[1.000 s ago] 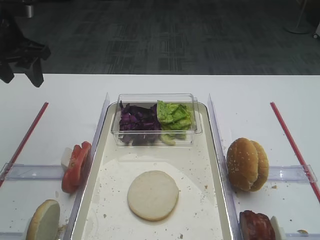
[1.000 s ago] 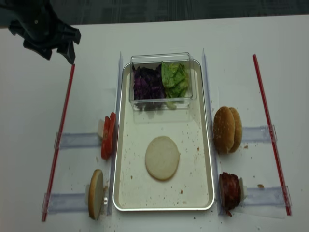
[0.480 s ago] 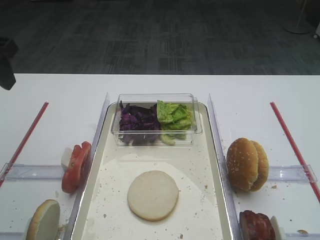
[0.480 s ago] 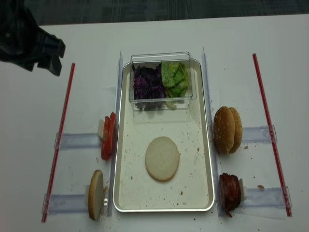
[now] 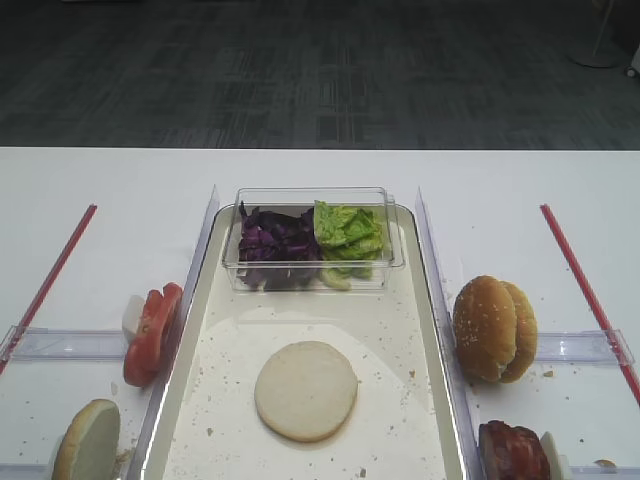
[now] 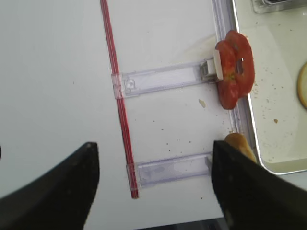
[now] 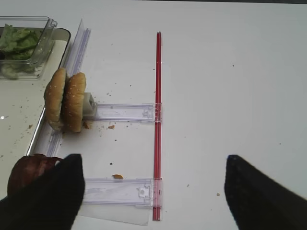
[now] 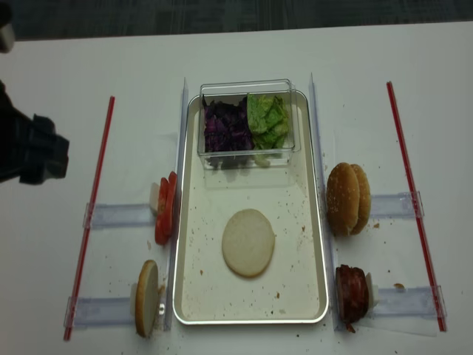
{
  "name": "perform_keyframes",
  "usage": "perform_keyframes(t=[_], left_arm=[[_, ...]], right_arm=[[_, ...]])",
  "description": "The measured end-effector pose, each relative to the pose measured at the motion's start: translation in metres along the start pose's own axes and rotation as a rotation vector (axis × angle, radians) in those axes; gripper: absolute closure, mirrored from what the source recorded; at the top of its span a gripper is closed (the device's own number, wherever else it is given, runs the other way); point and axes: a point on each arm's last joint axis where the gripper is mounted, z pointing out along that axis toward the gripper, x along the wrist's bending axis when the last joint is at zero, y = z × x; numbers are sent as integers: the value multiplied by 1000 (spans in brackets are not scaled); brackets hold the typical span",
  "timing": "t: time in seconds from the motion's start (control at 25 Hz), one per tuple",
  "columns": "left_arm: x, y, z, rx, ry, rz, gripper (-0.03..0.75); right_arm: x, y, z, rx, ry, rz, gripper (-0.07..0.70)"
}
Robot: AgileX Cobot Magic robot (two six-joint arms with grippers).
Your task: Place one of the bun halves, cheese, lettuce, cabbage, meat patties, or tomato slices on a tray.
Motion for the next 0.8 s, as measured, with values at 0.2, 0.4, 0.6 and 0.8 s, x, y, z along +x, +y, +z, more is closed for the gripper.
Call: perform_keyframes(t=[0.2,0.4,0.6,0.8], left_arm=[[-3,-36,-20,-76,-2,-8,257],[-5,-70,-31,-140,2,-10,257],[-7,-102,-34,-198,6,-12,257],[-10,-135,-26,-231,2,-13,257]], right_arm=[[0,0,0,0,0,0,18],[0,0,0,0,0,0,18],[0,0,0,0,0,0,18],[0,0,0,0,0,0,18]])
